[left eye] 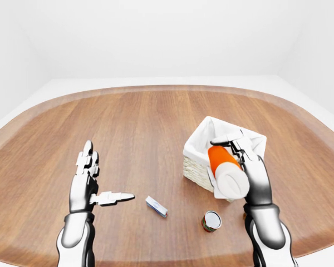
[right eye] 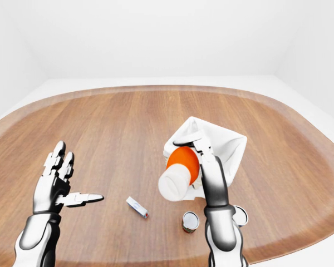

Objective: Pick up the ketchup, and put it in the basket.

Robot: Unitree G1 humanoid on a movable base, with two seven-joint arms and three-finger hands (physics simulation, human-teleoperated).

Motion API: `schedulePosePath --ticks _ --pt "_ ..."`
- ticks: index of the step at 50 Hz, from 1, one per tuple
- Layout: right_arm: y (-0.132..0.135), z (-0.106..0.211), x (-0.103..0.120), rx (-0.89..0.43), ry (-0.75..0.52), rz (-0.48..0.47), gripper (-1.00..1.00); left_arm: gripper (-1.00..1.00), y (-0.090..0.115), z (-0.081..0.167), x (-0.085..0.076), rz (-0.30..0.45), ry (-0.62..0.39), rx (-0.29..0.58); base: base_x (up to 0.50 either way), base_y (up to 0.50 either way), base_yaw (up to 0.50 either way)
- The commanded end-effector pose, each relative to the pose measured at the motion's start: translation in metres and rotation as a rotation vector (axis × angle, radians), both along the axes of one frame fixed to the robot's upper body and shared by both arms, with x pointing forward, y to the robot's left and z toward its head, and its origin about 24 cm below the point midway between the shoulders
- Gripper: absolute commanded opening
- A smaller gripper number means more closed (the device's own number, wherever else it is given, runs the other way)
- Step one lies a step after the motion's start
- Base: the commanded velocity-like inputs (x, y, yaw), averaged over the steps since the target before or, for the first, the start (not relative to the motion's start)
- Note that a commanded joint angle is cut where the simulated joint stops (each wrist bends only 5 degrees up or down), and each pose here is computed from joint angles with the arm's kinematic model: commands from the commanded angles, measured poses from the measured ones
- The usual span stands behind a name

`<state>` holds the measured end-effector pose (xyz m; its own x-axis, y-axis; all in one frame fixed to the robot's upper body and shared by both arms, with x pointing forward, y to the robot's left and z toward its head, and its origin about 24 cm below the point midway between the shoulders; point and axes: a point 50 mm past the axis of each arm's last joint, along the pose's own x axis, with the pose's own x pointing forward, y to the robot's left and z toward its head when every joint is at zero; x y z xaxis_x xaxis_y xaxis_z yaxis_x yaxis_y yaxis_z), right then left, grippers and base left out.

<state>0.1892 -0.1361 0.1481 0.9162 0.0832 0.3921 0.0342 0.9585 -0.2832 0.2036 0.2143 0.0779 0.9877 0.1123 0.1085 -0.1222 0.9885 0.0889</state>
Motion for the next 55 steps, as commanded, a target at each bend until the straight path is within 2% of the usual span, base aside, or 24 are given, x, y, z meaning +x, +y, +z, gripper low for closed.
schedulePosePath --ticks 1,7,10,22,41,55 --pt "-0.007 0.018 0.005 -0.102 -0.089 -0.054 -1.0 1.0 0.001 0.0 0.0 -0.002 0.001 -0.001 0.0 0.0 0.0" --pt "-0.012 0.031 0.01 -0.232 -0.136 -0.083 -1.0 1.0 0.001 0.001 -0.001 -0.002 0.0 -0.003 0.0 0.0 0.0" --pt "-0.013 0.032 0.011 -0.245 -0.14 -0.086 -1.0 1.0 0.001 0.001 0.0 -0.002 0.0 -0.004 0.0 0.0 0.0" --pt "-0.016 0.037 0.04 -0.444 -0.116 -0.118 -1.0 1.0 0.0 0.001 -0.001 -0.006 0.0 -0.005 0.0 0.0 0.0" --pt "-0.036 0.009 0.091 -0.522 0.055 -0.19 -1.0 1.0 0.0 -0.002 0.002 -0.005 0.006 -0.003 0.0 0.0 0.0" --pt "-0.046 -0.002 0.116 -0.581 0.128 -0.236 -1.0 1.0 0.0 -0.001 0.001 -0.004 0.005 -0.004 0.0 0.0 0.0"
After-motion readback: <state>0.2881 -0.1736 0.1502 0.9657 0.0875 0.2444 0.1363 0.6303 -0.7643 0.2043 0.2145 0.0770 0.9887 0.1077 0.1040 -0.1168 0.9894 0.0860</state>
